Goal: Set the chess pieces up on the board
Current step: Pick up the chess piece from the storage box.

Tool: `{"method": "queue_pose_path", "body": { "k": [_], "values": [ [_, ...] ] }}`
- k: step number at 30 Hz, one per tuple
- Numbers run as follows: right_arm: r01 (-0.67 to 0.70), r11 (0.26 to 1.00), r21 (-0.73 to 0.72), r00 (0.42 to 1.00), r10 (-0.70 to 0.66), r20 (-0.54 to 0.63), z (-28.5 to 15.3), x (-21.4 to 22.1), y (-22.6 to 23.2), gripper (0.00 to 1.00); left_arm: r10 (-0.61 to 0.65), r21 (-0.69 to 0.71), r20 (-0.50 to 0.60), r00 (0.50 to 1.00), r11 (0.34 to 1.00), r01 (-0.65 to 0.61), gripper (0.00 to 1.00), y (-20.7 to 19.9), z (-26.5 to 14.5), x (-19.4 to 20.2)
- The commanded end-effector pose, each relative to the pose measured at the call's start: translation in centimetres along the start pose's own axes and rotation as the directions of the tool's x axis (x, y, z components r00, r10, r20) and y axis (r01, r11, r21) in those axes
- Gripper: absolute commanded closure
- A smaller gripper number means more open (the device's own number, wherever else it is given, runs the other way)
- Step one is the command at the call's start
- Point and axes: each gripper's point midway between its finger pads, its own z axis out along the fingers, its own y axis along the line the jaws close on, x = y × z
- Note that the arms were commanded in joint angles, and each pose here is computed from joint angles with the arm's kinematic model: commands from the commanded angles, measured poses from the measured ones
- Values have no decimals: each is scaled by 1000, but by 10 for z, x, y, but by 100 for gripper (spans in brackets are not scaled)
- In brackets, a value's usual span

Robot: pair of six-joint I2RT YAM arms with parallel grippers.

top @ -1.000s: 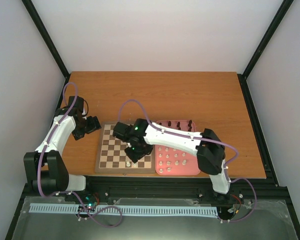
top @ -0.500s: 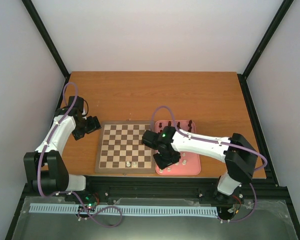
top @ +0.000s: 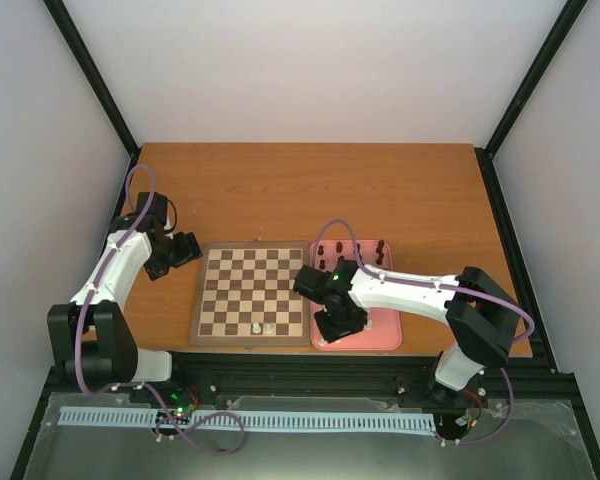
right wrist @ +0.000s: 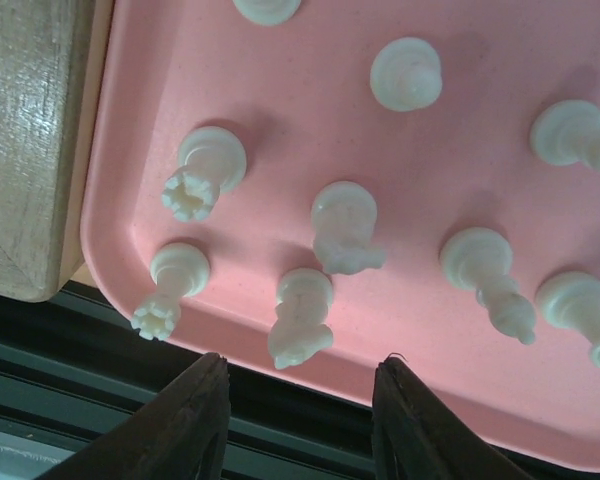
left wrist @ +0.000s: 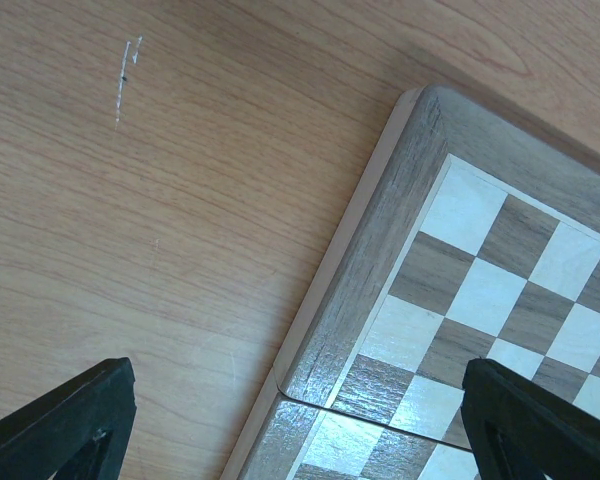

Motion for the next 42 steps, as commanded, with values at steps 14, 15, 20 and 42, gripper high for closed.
{"method": "queue_pose_path", "body": {
  "k": [14,15,20,42],
  "values": [
    [-11,1000,-2,1000,11,-8,18,-5,-3,67,14,10,9,1000,1000,-14,0,-3,0,-7],
    [-12,1000,-4,1000,12,-11,19,-5,-3,67,14,10,8,1000,1000,-14,0,-3,0,-7],
    [-12,1000,-7,1000,12,-19,22,-4,-3,70,14,9,6,1000,1000,-14,0,-3,1,-6],
    [6,1000,-19,1000,-6,-6,-25,-2,0,96,16,6,8,1000,1000,-16,0,-2,0,-6]
  ]
}}
